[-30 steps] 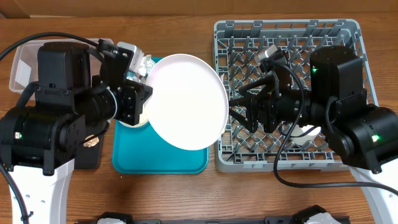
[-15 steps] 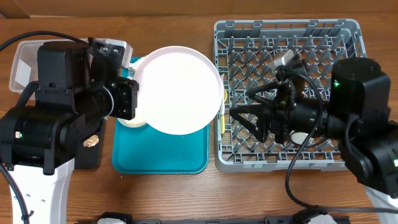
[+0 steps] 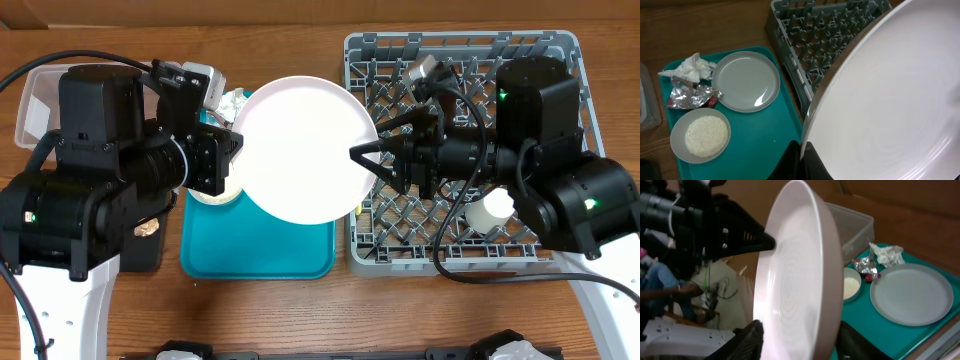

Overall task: Sort waste into correct bins and load items into the dishwasher rack
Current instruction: 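Grasp the pink plate rim with the right gripper from the left, then place the pink plate upright in the rack with the right gripper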

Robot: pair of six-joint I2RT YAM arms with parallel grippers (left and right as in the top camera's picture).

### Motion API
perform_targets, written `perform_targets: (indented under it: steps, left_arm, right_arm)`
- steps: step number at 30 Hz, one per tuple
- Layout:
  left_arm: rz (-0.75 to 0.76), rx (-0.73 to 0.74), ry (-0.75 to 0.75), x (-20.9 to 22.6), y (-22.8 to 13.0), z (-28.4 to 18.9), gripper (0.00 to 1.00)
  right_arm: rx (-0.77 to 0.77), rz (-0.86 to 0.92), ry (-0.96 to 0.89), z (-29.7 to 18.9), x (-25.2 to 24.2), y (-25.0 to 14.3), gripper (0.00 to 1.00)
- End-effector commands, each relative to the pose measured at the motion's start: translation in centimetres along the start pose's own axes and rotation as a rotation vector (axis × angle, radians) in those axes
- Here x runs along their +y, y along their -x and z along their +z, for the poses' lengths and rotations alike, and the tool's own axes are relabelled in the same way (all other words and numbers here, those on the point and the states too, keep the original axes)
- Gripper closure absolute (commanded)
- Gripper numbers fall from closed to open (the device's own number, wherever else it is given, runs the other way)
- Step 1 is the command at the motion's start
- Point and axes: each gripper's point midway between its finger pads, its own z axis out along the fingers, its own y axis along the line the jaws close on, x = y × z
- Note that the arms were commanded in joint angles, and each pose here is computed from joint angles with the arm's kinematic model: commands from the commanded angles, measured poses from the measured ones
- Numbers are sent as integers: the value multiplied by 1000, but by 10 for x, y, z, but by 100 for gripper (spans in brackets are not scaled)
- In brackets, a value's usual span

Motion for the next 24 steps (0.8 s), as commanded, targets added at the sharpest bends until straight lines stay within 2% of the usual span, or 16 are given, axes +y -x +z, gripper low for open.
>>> perform_targets:
  steps: [1,5,9,10,11,12,13,15,16,17,21,24]
  left_arm:
    - [-4,-16,-41,-10,1,-5,96]
    - [-4,-15,-52,-12,1,-5,96]
    - [0,-23,-52,-13,3,-5,96]
    - [3,-30,-52,-13,4,-6,86]
    - [6,-36,-52,-13,5,-7,80]
    - [9,-43,-52,-14,6,-8,63]
    - [15,-55,-52,-15,7,-11,41]
    - [25,-76,-48,-17,9,-16,25]
    - [38,-89,-47,-18,10,-20,9]
    - [51,-103,-43,-19,10,-25,0]
    - [78,-184,40,-17,15,-53,0]
    - [113,-282,67,-27,19,-88,0]
  right_arm:
    - [-22,-67,73,2,24,8,59]
    - [-19,-81,84,6,29,7,74]
    - [-9,-64,60,6,25,5,77]
    - [-8,-58,47,6,23,4,79]
    - [-6,-54,34,6,20,4,81]
    - [-6,-51,16,6,17,3,82]
    - [-6,-47,-17,6,12,3,82]
    - [-7,-40,-96,3,0,2,84]
    - [-9,-35,-160,-1,-9,1,85]
    - [-10,-31,-221,-5,-17,-1,87]
    - [-26,-10,-493,-35,-50,-6,89]
    - [-62,96,-808,-78,-84,-17,89]
